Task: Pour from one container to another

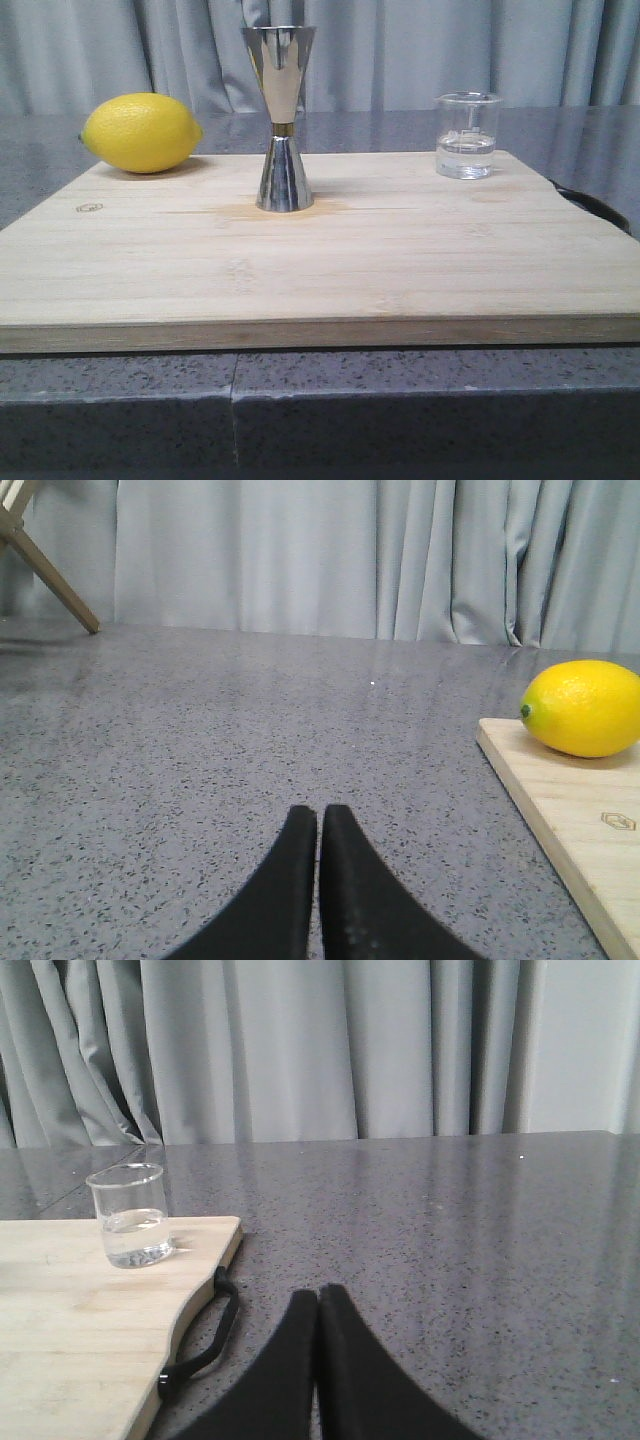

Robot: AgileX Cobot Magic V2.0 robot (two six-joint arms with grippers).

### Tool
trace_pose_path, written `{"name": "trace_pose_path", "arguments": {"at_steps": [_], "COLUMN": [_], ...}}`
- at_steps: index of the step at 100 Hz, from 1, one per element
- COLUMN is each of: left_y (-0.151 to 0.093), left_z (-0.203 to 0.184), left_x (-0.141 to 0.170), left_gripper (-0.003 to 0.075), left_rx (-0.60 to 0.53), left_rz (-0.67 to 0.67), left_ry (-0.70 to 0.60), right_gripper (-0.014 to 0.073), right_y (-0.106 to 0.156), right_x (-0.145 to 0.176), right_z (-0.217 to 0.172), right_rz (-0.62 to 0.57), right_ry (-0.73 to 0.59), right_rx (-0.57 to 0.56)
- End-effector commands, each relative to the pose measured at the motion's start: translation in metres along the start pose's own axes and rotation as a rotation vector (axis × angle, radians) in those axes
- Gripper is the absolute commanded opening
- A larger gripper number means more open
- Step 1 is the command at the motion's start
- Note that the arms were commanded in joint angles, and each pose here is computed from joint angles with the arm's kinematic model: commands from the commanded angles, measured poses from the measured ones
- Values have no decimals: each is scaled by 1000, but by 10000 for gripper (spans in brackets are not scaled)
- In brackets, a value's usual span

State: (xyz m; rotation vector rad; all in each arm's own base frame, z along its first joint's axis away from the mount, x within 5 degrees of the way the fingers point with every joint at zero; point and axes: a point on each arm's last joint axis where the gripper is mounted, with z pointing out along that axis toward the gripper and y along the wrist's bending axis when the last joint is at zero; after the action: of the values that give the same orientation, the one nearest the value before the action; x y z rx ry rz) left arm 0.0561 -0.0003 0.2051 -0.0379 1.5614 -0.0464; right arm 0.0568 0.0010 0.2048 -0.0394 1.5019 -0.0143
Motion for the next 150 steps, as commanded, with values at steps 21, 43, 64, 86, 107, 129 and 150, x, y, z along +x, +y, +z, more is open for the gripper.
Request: {"name": "trace_pose_path", "arguments": {"at_steps": [21,43,64,86,107,129,150], "left_y": [0,0,0,0,-1,-4,-6], "left_z": [-2,-2,-2,-3,-6,-16,-11], "left_x": [-7,-7,-7,-10,-27,-70,-109], "left_gripper": [-19,-19,-19,-19,-19,-19,-19], "left_rx": [3,3,3,5,9,14,8], "left_rz": [-3,-3,-3,-3,-7,-9,4], "left_ry": [-102,-102,-102,-133,-237,-263,-165], "right_gripper": [-71,-71,-71,-71,-71,-71,-71], "right_y": [0,0,0,1,0,-3,-6], "right_x": [-3,-3,-3,-5,-24,-67,-111], "right_z": [-2,-2,-2,-2,-4,-10,-1], "right_rz": [-10,-10,-10,-10,9,18,20], "right_ry": [-86,-86,-86,-104,-184,-136,-34], "right_rx": [0,0,0,-2,-2,17,29]}}
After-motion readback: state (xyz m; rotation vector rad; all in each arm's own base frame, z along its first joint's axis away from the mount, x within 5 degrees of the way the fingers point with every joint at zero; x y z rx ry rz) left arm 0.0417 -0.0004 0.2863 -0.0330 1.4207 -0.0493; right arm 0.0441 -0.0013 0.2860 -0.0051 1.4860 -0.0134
